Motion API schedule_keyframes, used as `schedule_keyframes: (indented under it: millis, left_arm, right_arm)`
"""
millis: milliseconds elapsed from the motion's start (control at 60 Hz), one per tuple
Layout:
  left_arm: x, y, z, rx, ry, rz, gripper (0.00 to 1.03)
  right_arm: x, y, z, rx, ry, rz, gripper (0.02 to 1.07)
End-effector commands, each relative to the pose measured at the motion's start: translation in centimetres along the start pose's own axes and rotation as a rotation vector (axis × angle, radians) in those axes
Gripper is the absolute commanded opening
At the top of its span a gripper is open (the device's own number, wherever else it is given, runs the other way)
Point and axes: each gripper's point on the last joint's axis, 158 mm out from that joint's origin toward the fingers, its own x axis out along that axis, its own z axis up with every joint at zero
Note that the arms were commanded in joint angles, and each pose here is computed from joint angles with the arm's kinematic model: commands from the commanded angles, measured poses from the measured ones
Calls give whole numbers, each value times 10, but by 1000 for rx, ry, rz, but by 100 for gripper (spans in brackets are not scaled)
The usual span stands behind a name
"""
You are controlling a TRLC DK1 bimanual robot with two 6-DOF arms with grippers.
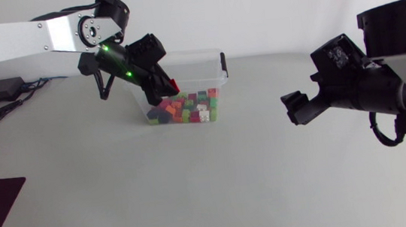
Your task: Place the duplo bricks in the container
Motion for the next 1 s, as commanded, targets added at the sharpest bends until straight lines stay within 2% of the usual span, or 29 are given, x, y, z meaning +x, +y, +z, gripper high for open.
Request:
schedule_keyframes:
  millis: [0, 317, 633, 983]
  left_arm:
    - [9, 17, 4, -77, -20, 36, 33]
    - [13, 75, 26, -187, -102, 225, 34]
    - [19, 115, 21, -280, -105, 352, 35]
    - [6, 133, 29, -404, -167, 388, 38]
  right_arm:
    - [-4, 3, -11, -23, 7, -5, 103]
    - [-16, 1, -21, -26, -13, -26, 103]
    - [-27, 2, -29, -26, -15, -25, 103]
    - [-36, 2, -33, -26, -16, -32, 103]
